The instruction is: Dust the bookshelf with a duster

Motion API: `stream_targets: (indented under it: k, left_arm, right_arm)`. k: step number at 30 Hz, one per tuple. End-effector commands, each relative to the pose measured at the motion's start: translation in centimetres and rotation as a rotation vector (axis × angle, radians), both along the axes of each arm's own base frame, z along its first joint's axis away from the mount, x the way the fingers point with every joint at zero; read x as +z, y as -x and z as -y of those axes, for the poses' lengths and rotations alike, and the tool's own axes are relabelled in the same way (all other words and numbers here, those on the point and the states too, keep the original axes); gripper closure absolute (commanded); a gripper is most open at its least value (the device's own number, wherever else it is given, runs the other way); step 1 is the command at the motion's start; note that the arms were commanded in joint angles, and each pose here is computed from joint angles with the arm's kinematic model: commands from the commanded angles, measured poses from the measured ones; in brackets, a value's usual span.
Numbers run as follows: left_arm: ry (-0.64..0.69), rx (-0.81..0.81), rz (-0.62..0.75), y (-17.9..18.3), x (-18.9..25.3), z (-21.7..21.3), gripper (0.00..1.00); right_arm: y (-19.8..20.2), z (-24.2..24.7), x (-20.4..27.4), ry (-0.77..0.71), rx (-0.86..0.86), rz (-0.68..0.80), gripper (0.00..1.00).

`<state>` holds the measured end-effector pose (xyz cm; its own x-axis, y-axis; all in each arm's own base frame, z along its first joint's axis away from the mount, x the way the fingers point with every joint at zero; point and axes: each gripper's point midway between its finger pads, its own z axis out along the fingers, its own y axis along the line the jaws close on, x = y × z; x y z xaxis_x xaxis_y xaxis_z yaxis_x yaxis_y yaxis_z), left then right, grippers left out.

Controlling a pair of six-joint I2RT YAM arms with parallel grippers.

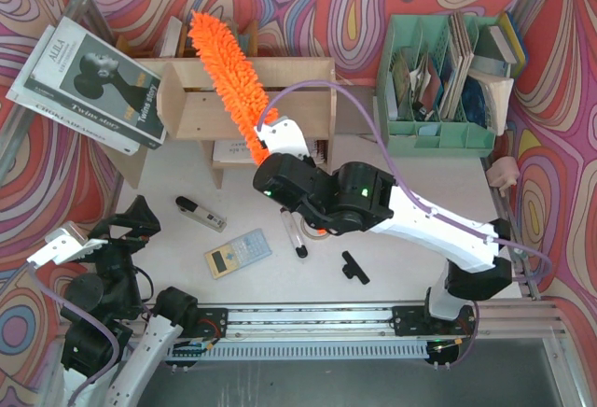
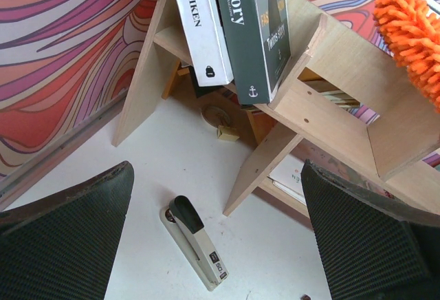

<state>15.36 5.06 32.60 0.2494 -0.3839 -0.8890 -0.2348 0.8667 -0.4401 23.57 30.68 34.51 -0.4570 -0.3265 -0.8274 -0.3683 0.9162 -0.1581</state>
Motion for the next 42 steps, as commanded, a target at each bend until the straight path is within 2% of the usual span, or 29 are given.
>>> stream_targets:
  k: [1, 11, 23, 30, 34, 38, 42]
  left_arm:
    - [0.009, 0.009, 0.004, -0.1, -0.1, 0.0, 0.02]
    - [0.012, 0.005, 0.007, -0.1, -0.1, 0.0, 0.02]
    - [0.011, 0.006, 0.004, -0.2, -0.1, 0.0, 0.02]
    - [0.011, 0.004, 0.005, -0.2, -0.1, 0.1, 0.02]
    - [0.009, -0.001, 0.003, -0.3, -0.1, 0.2, 0.02]
    - [0.007, -0.001, -0.001, -0.4, -0.1, 0.2, 0.02]
    - [0.007, -0.001, -0.001, -0.4, -0.2, 0.2, 0.02]
  right_arm:
    - [1.0, -1.4, 1.2, -0.038, 0.009, 0.025, 1.0]
    - [5.2, -4.0, -0.4, -0.127, -0.037, -0.017, 1.0]
    - [8.7, -9.7, -6.2, -0.208, 0.024, -0.096, 1.0]
    - [8.9, -9.3, -10.5, -0.15, -0.04, -0.129, 1.0]
    - [8.6, -8.6, -9.8, -0.156, -0.055, -0.108, 1.0]
    - [10.0, -9.8, -6.3, -0.254, 0.072, -0.048, 1.0]
    - [11.2, -10.5, -6.2, -0.286, 0.107, -0.06, 1.0]
